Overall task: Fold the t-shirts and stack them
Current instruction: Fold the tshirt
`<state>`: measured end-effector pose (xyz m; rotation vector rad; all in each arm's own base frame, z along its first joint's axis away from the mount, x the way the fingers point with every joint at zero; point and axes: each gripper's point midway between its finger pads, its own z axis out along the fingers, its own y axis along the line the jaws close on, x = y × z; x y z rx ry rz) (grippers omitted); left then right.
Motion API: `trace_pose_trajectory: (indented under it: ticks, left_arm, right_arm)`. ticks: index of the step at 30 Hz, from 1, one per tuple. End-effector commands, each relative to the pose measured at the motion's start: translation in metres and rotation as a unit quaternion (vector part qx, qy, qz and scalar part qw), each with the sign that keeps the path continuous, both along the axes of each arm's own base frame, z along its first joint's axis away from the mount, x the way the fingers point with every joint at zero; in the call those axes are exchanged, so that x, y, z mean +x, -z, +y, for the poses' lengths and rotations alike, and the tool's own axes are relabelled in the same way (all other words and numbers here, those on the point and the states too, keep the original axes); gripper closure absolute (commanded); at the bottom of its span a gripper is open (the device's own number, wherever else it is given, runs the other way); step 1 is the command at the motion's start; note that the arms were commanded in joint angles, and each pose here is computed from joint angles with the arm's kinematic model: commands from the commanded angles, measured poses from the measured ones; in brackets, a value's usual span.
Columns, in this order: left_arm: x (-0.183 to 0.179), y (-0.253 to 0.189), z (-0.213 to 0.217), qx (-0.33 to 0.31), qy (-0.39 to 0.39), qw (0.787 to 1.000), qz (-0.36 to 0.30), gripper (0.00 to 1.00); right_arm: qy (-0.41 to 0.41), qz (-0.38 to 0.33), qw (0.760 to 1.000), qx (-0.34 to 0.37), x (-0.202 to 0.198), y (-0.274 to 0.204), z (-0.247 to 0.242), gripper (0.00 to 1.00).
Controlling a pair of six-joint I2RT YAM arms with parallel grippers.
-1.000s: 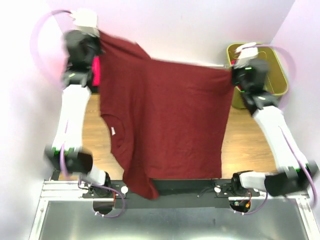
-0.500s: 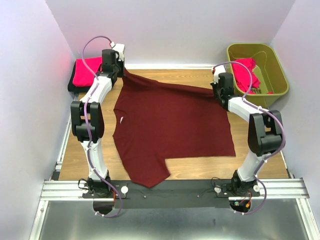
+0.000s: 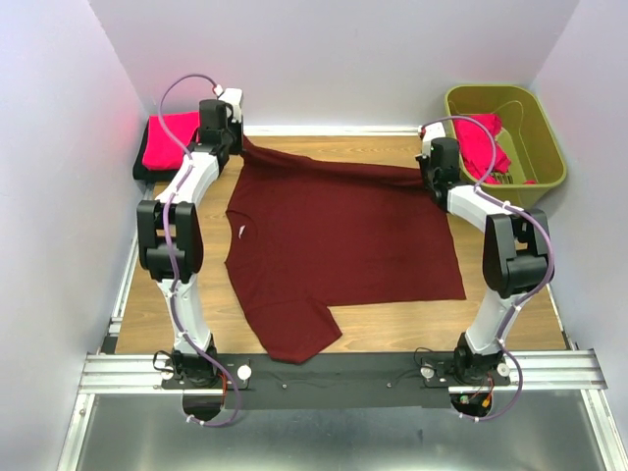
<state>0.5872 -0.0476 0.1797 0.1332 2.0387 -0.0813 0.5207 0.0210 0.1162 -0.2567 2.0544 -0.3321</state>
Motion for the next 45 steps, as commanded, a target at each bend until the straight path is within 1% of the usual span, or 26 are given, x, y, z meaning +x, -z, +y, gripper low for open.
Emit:
trace_pose_trajectory:
  ticks: [1, 7, 10, 11, 17, 27, 32, 34, 39, 45]
  left_arm:
    - [-0.024, -0.015, -0.001, -0.020, -0.013, 1.000, 0.004, 1.00]
    - [-0.044, -0.006, 0.006, -0.022, -0.034, 0.999, 0.031, 1.00]
    - [-0.056, -0.008, 0.008, -0.028, -0.043, 0.998, 0.037, 1.00]
    - [-0.059, -0.015, 0.008, -0.030, -0.044, 0.998, 0.032, 1.00]
    - [-0.083, -0.015, 0.007, -0.062, -0.067, 0.994, 0.052, 1.00]
    - [-0.125, 0.017, 0.004, -0.103, -0.101, 0.982, 0.119, 1.00]
    - [-0.142, 0.019, 0.004, -0.122, -0.115, 0.978, 0.126, 1.00]
    - [-0.150, 0.027, 0.003, -0.123, -0.119, 0.976, 0.138, 1.00]
    - [-0.162, 0.029, 0.001, -0.132, -0.118, 0.974, 0.143, 1.00]
    - [-0.179, 0.046, -0.006, -0.151, -0.117, 0.967, 0.167, 1.00]
  right_arm:
    - [0.033, -0.033, 0.999, -0.012, 0.012, -0.021, -0.019, 0.94]
    - [0.030, -0.039, 0.999, -0.013, 0.015, -0.027, -0.019, 0.93]
    - [0.030, -0.039, 0.999, -0.012, 0.013, -0.028, -0.019, 0.93]
    - [0.031, -0.039, 0.999, -0.013, 0.012, -0.028, -0.020, 0.92]
    - [0.038, -0.040, 0.998, -0.020, 0.006, -0.030, -0.024, 0.91]
    - [0.045, -0.038, 0.998, -0.025, 0.002, -0.027, -0.027, 0.91]
    - [0.044, -0.033, 0.998, -0.028, -0.001, -0.019, -0.029, 0.91]
    - [0.042, -0.028, 0.998, -0.026, -0.003, -0.014, -0.027, 0.91]
    - [0.042, -0.022, 0.999, -0.023, -0.007, -0.007, -0.027, 0.90]
    - [0.046, -0.014, 0.999, -0.022, -0.011, 0.004, -0.028, 0.89]
